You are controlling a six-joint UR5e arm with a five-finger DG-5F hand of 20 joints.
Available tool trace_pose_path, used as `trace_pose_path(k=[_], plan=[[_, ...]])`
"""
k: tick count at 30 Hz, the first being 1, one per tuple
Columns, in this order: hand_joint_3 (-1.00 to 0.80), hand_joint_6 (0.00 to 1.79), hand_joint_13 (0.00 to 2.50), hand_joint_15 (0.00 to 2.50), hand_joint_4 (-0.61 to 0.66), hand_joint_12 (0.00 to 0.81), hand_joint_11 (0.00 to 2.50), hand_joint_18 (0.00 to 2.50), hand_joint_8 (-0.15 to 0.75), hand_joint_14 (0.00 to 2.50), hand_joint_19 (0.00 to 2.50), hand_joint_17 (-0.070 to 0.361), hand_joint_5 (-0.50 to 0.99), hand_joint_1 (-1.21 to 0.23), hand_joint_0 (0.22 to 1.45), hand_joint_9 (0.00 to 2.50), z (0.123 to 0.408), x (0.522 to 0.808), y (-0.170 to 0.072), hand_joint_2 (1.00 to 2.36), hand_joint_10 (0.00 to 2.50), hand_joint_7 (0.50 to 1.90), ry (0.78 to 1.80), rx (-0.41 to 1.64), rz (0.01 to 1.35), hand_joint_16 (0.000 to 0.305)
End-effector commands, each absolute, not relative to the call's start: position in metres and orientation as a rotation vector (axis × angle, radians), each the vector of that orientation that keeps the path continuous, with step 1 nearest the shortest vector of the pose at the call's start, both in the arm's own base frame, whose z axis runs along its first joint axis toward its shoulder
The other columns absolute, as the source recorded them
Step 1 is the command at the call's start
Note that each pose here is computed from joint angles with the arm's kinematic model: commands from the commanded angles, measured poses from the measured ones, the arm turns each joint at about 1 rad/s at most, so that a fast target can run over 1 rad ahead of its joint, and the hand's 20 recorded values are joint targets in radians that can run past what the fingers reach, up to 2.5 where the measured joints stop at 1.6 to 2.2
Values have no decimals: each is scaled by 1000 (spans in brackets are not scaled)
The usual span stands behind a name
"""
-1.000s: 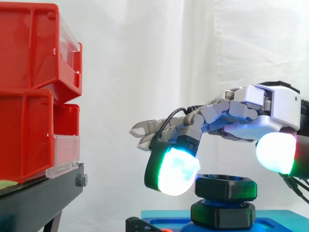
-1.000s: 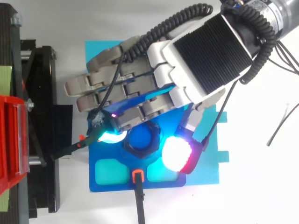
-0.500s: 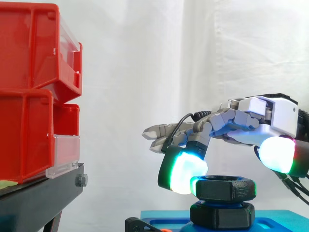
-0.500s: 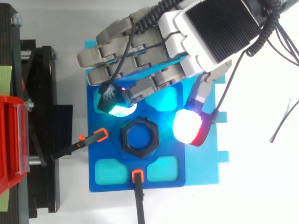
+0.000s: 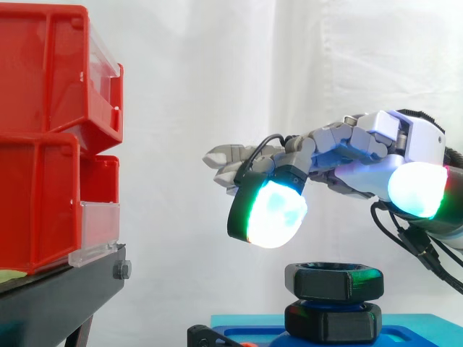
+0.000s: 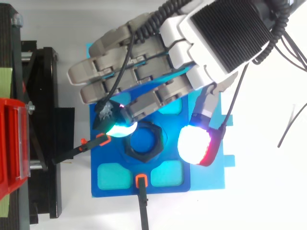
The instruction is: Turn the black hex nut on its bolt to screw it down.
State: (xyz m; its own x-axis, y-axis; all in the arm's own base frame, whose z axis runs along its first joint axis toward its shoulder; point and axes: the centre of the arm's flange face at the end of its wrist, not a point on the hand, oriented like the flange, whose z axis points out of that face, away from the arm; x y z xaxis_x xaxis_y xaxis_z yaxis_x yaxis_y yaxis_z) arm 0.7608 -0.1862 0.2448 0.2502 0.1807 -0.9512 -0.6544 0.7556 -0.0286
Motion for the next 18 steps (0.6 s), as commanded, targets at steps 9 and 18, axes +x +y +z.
trace_pose_path(k=[9, 18], plan=[[-500, 654, 345, 92, 360, 362, 127, 396, 333, 5, 521, 129, -108, -189, 497, 426, 247, 774, -147, 1000, 3, 857, 1181, -438, 605, 57], [-500, 606, 363, 100, 353, 364, 122, 405, 332, 3, 531, 128, -103, -203, 500, 434, 247, 784, -98, 1000, 3, 945, 1152, -485, 578, 57]])
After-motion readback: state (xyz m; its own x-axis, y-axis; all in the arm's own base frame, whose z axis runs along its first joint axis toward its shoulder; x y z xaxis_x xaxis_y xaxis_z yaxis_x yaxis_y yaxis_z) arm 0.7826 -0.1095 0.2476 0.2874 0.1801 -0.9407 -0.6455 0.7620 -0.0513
